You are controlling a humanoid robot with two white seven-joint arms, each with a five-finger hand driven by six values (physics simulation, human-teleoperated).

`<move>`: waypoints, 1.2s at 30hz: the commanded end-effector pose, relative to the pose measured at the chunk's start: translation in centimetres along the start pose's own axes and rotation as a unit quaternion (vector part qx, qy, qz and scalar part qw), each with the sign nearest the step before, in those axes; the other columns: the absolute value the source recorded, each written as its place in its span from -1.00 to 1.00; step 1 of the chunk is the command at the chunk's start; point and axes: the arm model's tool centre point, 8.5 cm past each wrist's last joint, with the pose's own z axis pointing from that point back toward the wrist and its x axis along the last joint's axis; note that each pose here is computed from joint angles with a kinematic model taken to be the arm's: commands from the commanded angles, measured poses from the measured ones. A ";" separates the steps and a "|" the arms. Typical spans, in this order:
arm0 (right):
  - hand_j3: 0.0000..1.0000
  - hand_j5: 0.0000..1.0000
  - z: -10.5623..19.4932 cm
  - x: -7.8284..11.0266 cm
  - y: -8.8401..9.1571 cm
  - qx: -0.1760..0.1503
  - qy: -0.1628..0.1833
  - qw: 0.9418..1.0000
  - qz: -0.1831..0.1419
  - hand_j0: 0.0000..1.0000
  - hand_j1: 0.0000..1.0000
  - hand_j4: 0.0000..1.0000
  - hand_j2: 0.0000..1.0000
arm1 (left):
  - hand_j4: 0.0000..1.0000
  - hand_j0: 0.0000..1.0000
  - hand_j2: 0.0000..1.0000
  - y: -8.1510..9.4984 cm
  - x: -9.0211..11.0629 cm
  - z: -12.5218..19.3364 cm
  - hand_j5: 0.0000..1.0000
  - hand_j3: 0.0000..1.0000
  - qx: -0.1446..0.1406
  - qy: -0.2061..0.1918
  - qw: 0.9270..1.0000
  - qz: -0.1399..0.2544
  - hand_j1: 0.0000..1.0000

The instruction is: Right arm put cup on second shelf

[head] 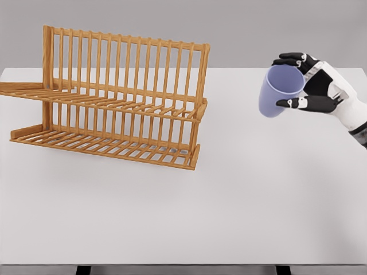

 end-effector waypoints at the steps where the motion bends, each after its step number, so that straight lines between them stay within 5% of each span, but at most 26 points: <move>1: 0.47 0.47 -0.7 -0.5 0.7 0.002 -0.002 1.000 -0.016 0.47 0.47 0.47 0.47 | 1.00 1.00 1.00 0.0 0.0 0.0 1.00 1.00 0.000 0.000 1.000 0.000 1.00; 16: 0.45 0.45 -7.4 0.5 3.6 0.036 -0.029 0.998 -0.033 0.45 0.45 0.45 0.45 | 1.00 1.00 1.00 0.0 0.0 0.0 1.00 1.00 0.000 0.000 1.000 0.000 1.00; 36: 0.44 0.44 -11.0 3.8 5.9 0.073 -0.062 0.994 -0.044 0.44 0.44 0.44 0.44 | 1.00 1.00 1.00 0.0 0.0 0.0 1.00 1.00 0.000 0.000 1.000 0.000 1.00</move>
